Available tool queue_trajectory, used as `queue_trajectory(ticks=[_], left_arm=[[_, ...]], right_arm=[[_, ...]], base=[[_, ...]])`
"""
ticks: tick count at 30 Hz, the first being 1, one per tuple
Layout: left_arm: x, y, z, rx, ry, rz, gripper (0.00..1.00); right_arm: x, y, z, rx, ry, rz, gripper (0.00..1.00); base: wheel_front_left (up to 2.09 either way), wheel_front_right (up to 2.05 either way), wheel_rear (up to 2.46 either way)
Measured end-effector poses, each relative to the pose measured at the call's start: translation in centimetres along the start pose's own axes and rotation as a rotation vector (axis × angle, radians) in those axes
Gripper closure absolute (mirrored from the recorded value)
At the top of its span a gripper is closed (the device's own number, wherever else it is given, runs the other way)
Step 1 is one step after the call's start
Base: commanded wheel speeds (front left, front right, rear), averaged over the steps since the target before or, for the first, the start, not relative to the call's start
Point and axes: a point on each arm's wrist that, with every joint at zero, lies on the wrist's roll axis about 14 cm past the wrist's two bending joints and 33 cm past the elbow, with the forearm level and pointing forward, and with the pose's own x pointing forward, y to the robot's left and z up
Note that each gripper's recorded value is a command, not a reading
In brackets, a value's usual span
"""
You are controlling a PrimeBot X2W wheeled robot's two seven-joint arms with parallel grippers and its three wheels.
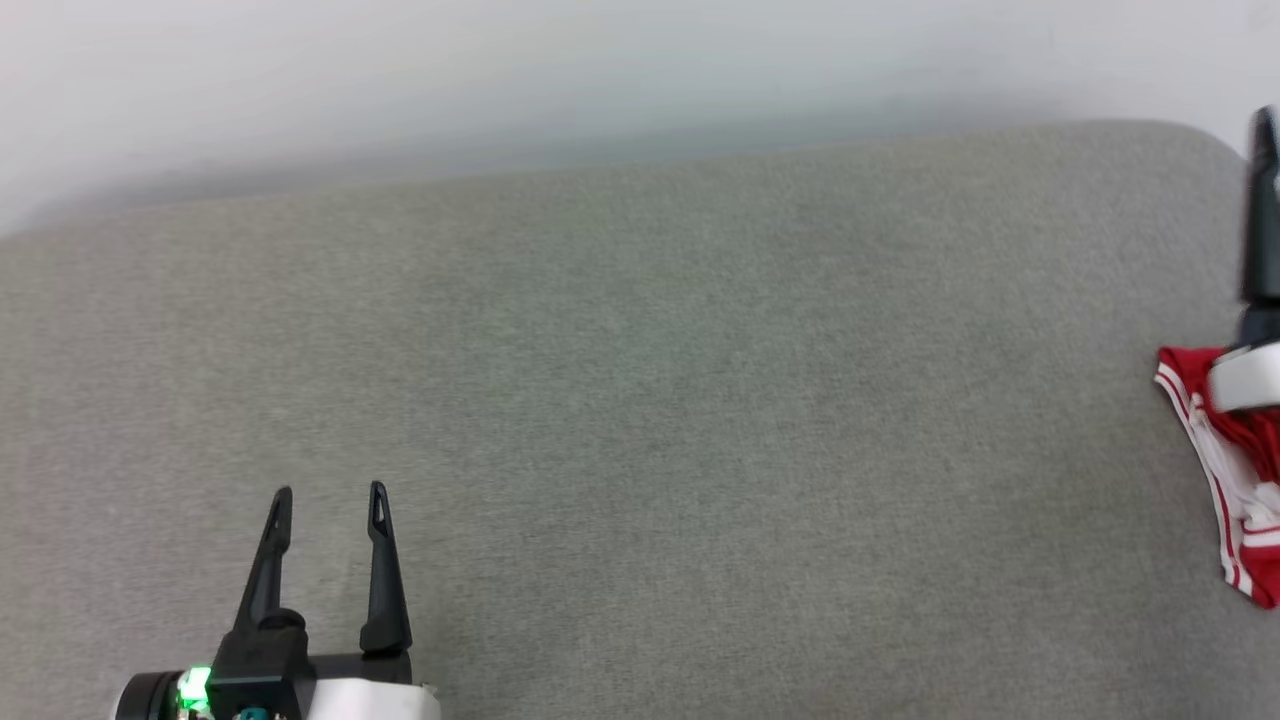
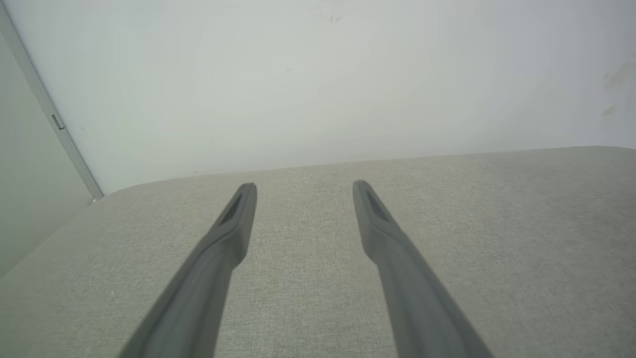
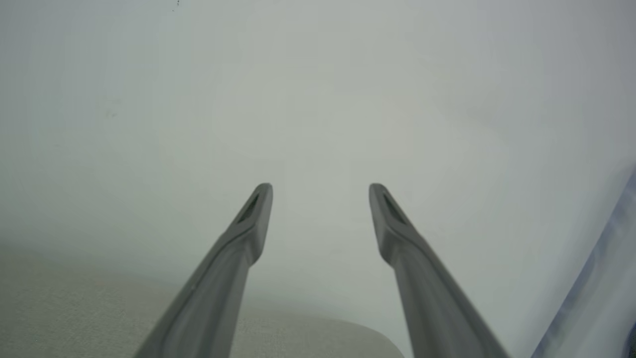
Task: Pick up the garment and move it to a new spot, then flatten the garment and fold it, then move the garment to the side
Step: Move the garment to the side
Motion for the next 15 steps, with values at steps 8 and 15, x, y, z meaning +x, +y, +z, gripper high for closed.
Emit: queue_trajectory(ticks=[8, 15], left_arm=[[-2.3, 1.8, 0.9, 0.014, -0.010, 0.055, 0.00], [-4.0, 2.7, 1.3, 0.018, -0.015, 0.083, 0.00]], right_arm=[[-4.2, 8.0, 1.0, 0.207, -0.017, 0.088, 0.00], [-8.6, 10.9, -1.3, 0.327, 0.092, 0.100, 0.00]], base=[[0.00, 0.00, 0.00], [0.00, 0.00, 0.00]])
